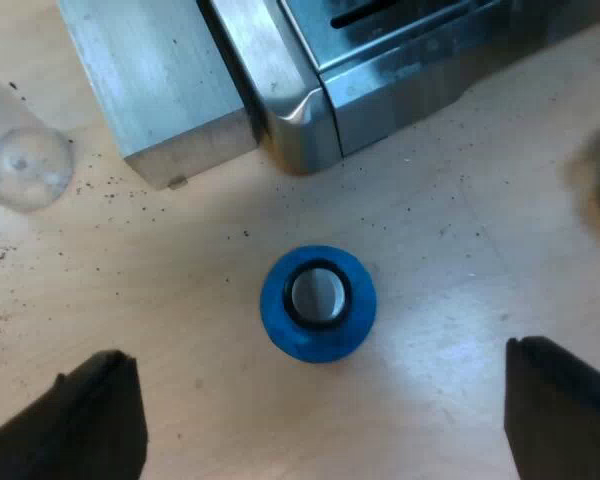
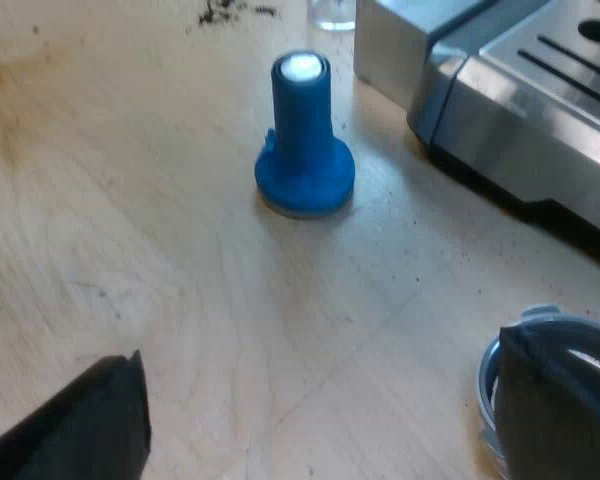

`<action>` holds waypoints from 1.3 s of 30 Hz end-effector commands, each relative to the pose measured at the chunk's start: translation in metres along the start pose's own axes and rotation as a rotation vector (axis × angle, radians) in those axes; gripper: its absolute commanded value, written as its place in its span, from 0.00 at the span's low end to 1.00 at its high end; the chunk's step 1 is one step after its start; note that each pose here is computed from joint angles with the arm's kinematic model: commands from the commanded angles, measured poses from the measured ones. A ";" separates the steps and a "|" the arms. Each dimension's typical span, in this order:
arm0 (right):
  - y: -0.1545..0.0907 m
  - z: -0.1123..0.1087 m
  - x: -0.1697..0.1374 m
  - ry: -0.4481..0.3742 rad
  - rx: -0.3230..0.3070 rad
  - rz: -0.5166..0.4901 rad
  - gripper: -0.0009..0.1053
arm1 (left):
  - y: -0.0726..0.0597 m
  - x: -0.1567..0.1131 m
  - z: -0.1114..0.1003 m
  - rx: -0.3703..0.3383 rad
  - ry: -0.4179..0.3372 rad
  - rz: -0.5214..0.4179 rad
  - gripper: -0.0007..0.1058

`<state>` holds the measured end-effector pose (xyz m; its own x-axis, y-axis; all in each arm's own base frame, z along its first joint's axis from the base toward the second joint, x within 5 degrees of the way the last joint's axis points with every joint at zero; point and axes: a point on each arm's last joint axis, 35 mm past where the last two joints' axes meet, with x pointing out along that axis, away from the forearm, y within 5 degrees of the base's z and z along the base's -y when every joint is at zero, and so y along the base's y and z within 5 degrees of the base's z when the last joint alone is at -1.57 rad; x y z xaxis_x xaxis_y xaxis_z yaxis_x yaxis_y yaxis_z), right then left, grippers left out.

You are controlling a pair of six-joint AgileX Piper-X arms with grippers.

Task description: Grind coffee beans and then tamp

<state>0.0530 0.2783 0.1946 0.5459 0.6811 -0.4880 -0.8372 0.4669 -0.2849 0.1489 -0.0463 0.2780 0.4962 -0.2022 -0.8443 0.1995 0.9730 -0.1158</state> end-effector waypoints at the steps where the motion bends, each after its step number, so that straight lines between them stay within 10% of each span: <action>1: -0.001 0.005 0.000 -0.025 0.012 -0.003 0.69 | 0.000 0.012 0.009 0.000 0.009 0.022 0.71; 18: -0.001 0.005 0.000 -0.025 0.012 -0.003 0.69 | 0.004 0.101 0.016 0.035 0.296 0.052 0.71; 31: -0.002 0.005 0.000 -0.024 0.013 -0.012 0.69 | 0.005 0.131 0.012 0.022 0.381 0.035 0.71; 39: -0.002 0.005 0.000 -0.024 0.013 -0.012 0.69 | 0.006 0.130 0.011 0.019 0.392 0.037 0.34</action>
<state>0.0531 0.2787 0.1953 0.5464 0.6848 -0.4821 -0.8369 0.4691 -0.2822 0.2238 -0.0688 0.1711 0.1450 -0.1027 -0.9841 0.2072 0.9757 -0.0713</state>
